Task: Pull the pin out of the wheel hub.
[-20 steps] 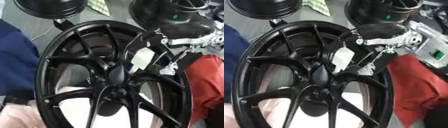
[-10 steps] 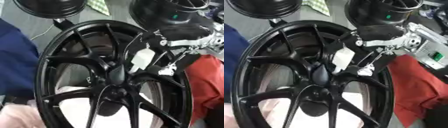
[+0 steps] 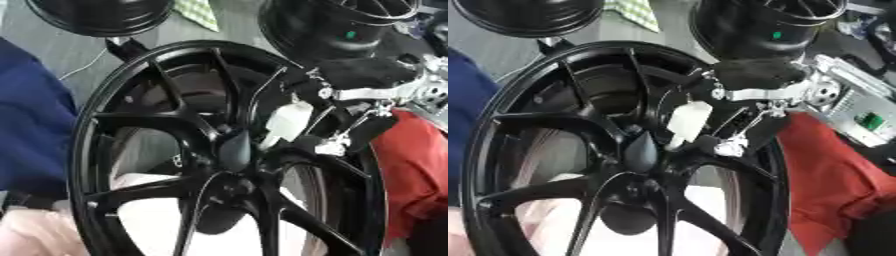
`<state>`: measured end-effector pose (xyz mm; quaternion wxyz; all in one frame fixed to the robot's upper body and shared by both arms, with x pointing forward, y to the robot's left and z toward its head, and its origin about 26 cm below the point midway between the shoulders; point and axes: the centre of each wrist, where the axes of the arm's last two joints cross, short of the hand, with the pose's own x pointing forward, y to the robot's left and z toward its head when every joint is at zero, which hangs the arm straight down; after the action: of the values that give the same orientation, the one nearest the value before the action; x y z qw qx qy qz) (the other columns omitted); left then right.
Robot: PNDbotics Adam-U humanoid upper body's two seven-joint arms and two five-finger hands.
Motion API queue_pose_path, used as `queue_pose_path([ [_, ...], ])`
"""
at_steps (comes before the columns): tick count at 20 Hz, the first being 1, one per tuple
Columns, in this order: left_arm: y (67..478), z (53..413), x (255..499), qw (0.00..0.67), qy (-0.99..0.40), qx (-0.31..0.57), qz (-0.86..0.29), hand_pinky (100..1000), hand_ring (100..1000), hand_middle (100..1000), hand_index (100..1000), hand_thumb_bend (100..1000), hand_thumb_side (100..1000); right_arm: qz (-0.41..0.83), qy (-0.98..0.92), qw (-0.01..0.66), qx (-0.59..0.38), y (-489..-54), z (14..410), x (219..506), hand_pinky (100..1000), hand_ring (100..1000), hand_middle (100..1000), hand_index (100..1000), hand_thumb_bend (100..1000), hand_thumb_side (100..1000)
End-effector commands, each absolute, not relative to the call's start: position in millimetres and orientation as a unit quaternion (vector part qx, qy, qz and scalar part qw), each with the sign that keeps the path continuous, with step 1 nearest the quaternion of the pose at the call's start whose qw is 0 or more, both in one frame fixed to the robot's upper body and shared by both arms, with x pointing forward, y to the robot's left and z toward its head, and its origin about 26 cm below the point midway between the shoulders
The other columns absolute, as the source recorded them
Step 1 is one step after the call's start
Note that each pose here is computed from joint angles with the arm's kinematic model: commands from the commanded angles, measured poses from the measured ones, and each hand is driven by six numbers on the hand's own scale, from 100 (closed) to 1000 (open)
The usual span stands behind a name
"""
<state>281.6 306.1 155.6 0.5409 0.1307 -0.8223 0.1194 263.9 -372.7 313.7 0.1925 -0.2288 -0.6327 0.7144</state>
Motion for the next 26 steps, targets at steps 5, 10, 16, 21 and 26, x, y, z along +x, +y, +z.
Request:
queue_pose_path([
  [5, 306.3, 161.6, 278.6, 0.531, -0.829, 0.13, 0.113, 656, 521, 468, 696, 664, 395, 0.712, -0.633, 0.193, -0.234, -372.6, 319.8, 262.3, 882, 887, 793, 889, 100, 110],
  [10, 306.2, 161.4, 278.5, 0.532, -0.829, 0.13, 0.112, 658, 521, 468, 696, 662, 394, 0.711, -0.633, 0.197, -0.235, -372.8, 319.4, 262.2, 876, 865, 781, 875, 100, 100],
  [16, 306.2, 161.1, 278.4, 0.532, -0.829, 0.13, 0.112, 658, 521, 469, 696, 662, 394, 0.707, -0.638, 0.199, -0.232, -372.5, 318.4, 262.5, 863, 839, 737, 837, 100, 100],
  [21, 306.5, 161.0, 278.3, 0.532, -0.829, 0.131, 0.113, 659, 522, 469, 696, 660, 393, 0.703, -0.643, 0.202, -0.23, -372.5, 317.1, 262.7, 859, 830, 691, 805, 100, 100],
  [26, 306.4, 161.5, 278.5, 0.531, -0.83, 0.131, 0.111, 660, 522, 469, 697, 658, 393, 0.704, -0.64, 0.205, -0.23, -372.9, 315.8, 262.6, 858, 820, 625, 766, 100, 100],
])
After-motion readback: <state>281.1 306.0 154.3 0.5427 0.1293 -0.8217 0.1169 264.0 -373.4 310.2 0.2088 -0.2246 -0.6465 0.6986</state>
